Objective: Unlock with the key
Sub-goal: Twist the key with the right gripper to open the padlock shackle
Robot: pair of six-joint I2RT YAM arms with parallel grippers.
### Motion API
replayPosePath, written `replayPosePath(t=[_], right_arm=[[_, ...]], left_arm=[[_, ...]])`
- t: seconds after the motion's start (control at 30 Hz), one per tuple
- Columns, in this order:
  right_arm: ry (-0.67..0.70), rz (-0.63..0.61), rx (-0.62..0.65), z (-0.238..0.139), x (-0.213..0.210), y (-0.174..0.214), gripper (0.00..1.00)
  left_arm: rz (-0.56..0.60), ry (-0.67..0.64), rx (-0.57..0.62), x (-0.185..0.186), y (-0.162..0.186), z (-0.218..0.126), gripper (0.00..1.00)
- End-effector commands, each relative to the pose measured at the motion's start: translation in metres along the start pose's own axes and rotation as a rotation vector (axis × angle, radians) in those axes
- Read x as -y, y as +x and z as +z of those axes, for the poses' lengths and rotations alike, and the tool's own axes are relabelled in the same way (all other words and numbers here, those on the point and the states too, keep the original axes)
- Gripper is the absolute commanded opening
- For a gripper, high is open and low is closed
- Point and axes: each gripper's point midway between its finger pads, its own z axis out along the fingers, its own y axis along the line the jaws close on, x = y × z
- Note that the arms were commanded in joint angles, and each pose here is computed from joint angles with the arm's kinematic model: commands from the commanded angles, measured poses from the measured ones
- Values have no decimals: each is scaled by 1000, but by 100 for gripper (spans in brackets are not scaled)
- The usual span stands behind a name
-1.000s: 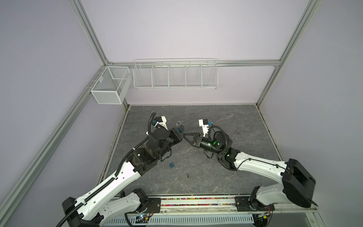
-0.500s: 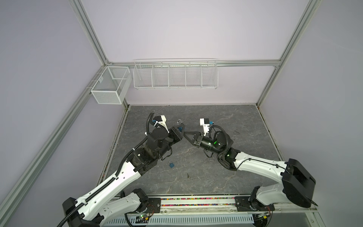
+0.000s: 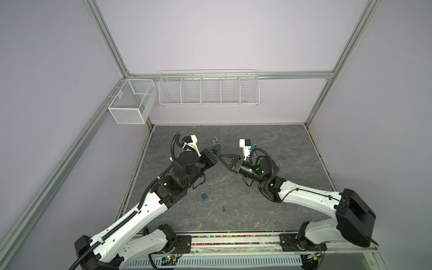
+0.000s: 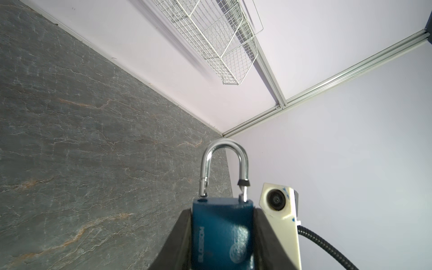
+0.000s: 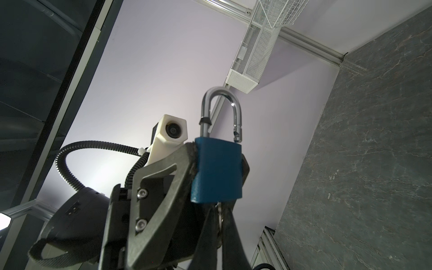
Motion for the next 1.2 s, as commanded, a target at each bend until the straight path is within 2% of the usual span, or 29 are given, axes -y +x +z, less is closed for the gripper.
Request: replayPosePath(t=[0.0,0.13,0.5,1.17], right_arm=[[-187,-85,-109,6,-60,25,6],[-89,-146,-119,10,-50,24,6],[178,-316,-184,6,-3,36,7],[329,-414,-217,-15,15,39,35]], left_arm=[[-33,42,-235,4,53,3,0],[36,-38,-218,-7,47,3,0],[175,-155,-127,-15,19,-4,0],[278,-270,-64,-34,3,-14,0]])
